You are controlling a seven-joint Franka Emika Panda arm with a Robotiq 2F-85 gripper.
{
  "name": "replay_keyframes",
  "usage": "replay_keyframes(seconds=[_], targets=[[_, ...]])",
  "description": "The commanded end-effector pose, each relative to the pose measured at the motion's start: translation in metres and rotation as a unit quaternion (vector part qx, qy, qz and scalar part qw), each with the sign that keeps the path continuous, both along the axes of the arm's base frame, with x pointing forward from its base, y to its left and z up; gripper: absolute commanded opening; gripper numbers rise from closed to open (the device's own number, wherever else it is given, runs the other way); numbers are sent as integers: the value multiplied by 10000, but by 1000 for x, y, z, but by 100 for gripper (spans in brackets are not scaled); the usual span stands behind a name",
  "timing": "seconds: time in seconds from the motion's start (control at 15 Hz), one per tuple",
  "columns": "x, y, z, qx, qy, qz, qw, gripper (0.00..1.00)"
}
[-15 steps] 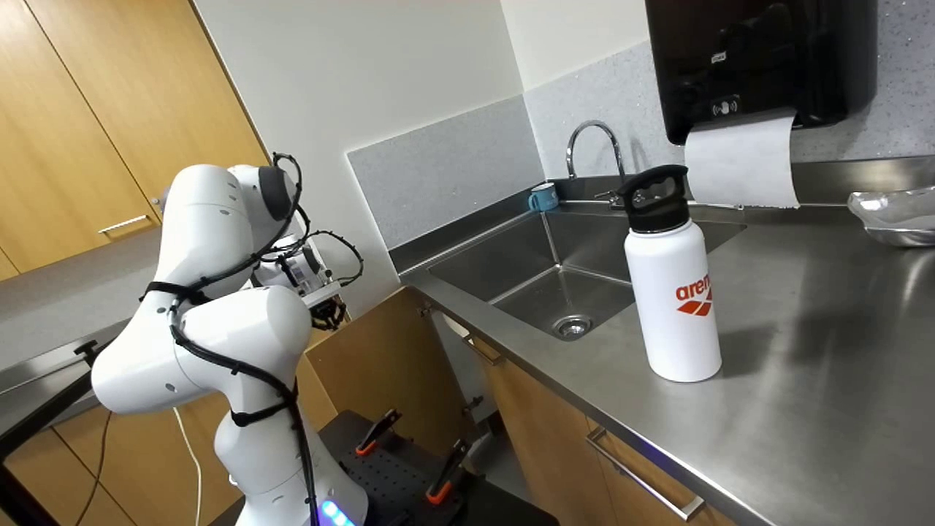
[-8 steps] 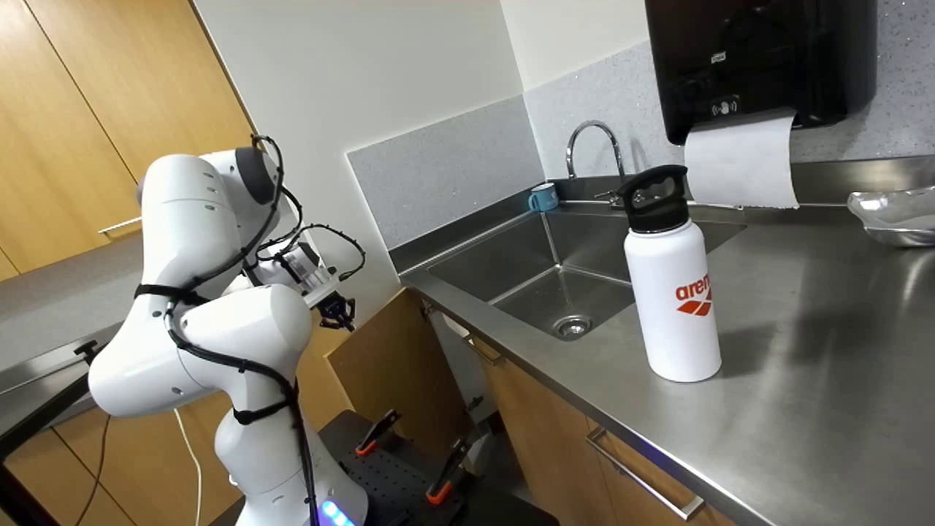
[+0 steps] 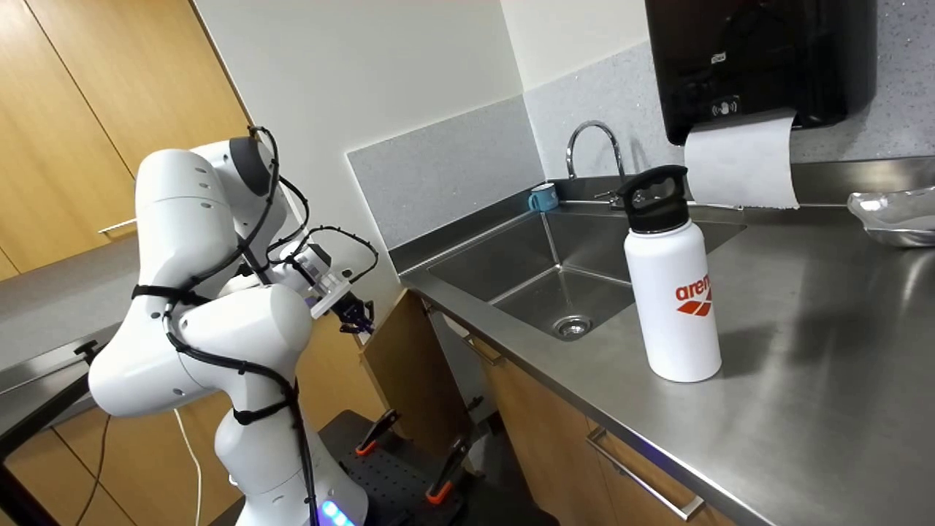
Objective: Close the open cabinet door on the left
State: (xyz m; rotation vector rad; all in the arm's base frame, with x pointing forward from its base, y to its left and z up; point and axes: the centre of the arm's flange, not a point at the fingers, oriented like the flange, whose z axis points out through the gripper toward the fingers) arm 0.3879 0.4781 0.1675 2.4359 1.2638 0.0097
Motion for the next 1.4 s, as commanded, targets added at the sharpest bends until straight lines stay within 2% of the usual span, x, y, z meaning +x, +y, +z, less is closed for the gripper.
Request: replay_keyframes(seconds=[0.0, 0.4, 0.87, 1.07, 1.33], targets=[[-2, -51, -5, -313, -230, -273, 9989, 0], [8, -103, -27, -485, -968, -193, 9939, 0], [21, -156, -41, -730, -1946, -35, 9782, 0], [28, -157, -35, -626, -2318, 235, 9705, 0], [-9, -122, 23, -42, -2672, 770, 9605, 0]])
